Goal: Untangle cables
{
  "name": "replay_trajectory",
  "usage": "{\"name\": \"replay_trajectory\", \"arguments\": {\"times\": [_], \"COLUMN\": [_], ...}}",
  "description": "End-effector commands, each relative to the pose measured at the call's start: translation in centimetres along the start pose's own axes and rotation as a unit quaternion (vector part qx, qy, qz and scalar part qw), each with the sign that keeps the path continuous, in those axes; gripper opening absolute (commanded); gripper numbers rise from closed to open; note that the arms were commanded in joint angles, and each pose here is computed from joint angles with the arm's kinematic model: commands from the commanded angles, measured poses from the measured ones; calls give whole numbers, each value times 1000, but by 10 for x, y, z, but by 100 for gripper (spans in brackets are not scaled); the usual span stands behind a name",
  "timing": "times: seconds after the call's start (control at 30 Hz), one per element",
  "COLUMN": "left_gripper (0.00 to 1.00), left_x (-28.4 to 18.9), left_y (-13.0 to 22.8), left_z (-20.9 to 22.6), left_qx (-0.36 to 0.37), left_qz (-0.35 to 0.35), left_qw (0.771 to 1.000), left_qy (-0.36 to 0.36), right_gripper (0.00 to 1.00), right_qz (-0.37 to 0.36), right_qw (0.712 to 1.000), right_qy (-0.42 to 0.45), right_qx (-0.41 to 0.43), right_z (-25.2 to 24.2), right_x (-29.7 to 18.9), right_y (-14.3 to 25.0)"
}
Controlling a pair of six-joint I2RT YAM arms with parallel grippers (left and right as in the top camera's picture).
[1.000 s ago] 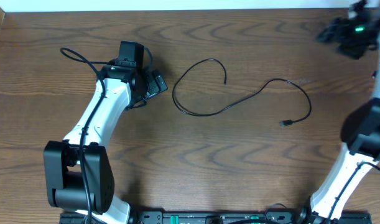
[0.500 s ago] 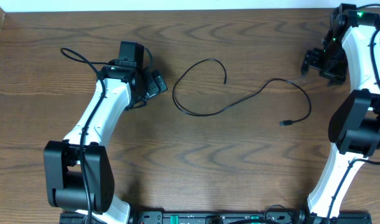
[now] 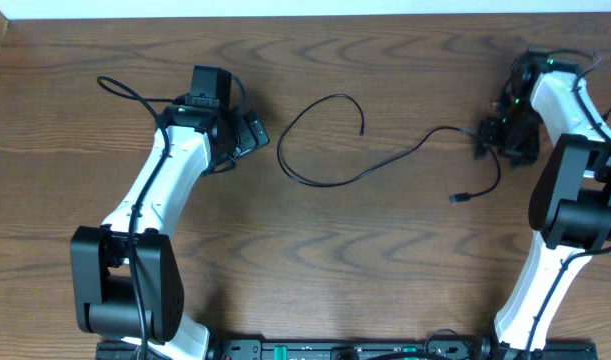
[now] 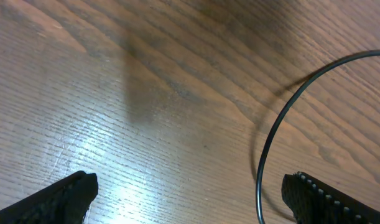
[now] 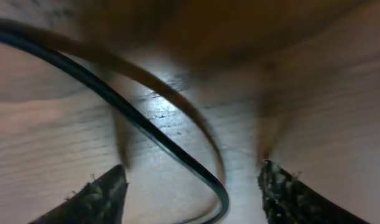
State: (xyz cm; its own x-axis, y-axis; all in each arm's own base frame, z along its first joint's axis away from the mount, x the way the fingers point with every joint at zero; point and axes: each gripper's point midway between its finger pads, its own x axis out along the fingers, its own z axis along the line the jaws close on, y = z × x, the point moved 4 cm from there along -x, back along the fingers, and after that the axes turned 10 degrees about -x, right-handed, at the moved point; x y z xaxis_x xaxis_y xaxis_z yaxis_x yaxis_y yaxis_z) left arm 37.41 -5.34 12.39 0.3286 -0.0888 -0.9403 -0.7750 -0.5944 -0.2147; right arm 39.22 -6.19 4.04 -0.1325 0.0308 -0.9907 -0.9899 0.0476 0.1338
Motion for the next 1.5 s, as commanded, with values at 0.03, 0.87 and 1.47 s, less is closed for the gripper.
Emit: {"name": "replay_trajectory", "arguments": {"times": [0.03, 0.87, 1.47], "left_gripper": [100, 99, 95], "left_x": [1, 5, 30], "left_y": [-2, 27, 77], "left_z": [-1, -31, -69], "left_qx": [5, 52, 104], "left_qz": [-3, 17, 48], "left_qw": [1000, 998, 993], "left_qy": [-1, 24, 31], "right_gripper": [57, 1, 1], "right_qz": [-13, -193, -323], "right_qw": [999, 932, 914], "right_qy": [-21, -252, -218], "right_qx": [-37, -175, -114], "right_z": [7, 105, 49], "right_x": [1, -132, -261], "right_y": [2, -15, 73]}}
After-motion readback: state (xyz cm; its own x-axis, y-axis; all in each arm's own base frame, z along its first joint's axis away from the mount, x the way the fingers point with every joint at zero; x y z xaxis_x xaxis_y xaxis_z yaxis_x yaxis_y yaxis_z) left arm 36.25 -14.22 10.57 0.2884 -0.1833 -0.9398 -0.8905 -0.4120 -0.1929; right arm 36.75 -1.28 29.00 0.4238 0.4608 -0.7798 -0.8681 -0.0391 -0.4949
